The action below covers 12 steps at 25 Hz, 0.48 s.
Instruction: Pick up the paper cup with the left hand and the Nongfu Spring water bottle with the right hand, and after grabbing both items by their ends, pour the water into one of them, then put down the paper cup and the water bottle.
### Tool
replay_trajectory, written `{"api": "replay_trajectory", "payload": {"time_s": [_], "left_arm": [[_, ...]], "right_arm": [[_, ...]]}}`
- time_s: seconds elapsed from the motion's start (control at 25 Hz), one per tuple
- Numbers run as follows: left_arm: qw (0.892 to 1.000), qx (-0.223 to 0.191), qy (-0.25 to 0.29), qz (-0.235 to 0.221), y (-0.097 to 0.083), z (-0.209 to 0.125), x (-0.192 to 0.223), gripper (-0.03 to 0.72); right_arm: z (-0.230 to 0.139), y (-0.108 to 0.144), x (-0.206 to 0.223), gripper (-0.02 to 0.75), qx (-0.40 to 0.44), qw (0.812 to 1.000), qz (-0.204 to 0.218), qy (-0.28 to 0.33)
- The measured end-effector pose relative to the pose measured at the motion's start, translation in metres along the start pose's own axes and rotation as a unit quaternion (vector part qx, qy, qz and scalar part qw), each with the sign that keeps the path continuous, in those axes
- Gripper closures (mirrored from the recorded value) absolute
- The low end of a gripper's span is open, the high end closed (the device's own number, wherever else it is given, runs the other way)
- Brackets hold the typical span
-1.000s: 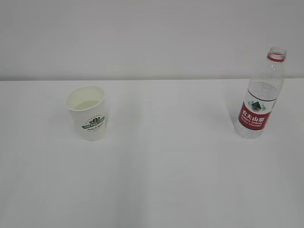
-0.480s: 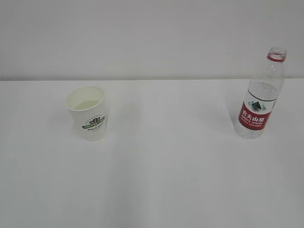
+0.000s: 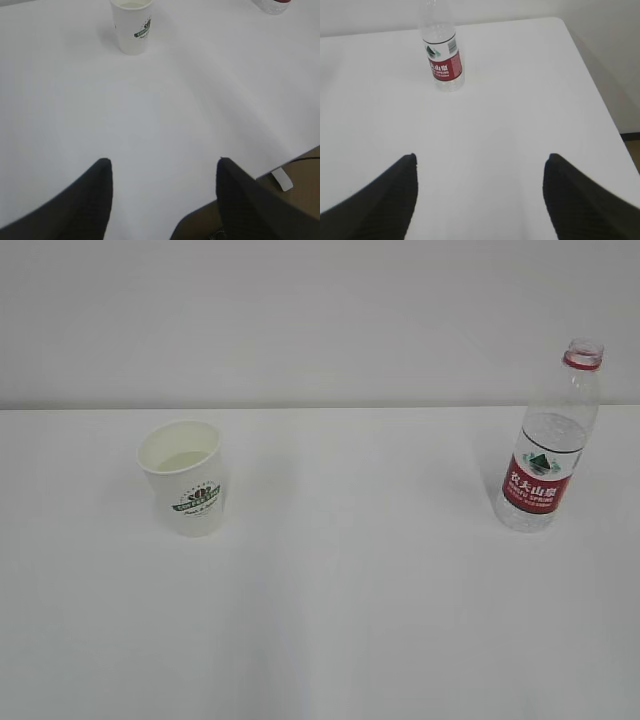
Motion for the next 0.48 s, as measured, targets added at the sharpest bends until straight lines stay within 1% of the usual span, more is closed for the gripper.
{"api": "replay_trajectory", "payload": {"time_s": [0.16,0.36,0.48], "left_arm": [[1.000,0.002,0.008,0.007,0.003,-0.004,0.003,0.212],[0.999,0.012,0.019,0.040,0.016,-0.009,0.006,0.213],[0.999,0.012,0.032,0.040,0.016,-0.015,0.012,0.213]], "right_arm": [[-0.007,0.000,0.006,0.150,-0.001,1.000,-0.001,0.014],[-0.019,-0.002,0.018,0.150,-0.004,0.999,-0.006,0.036],[-0.025,-0.002,0.025,0.150,-0.006,0.999,-0.008,0.045]]}}
Point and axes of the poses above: a point on each arm's last joint axis where the gripper is mounted, x pointing out along that axis toward the gripper, y along the wrist's bending axis when the last joint is at zero, z = x × y, the point moved 10 cm from there along x, pointing out along that axis toward the gripper, and after that the axes turned 9 degrees about x, right-handed, at the moved point
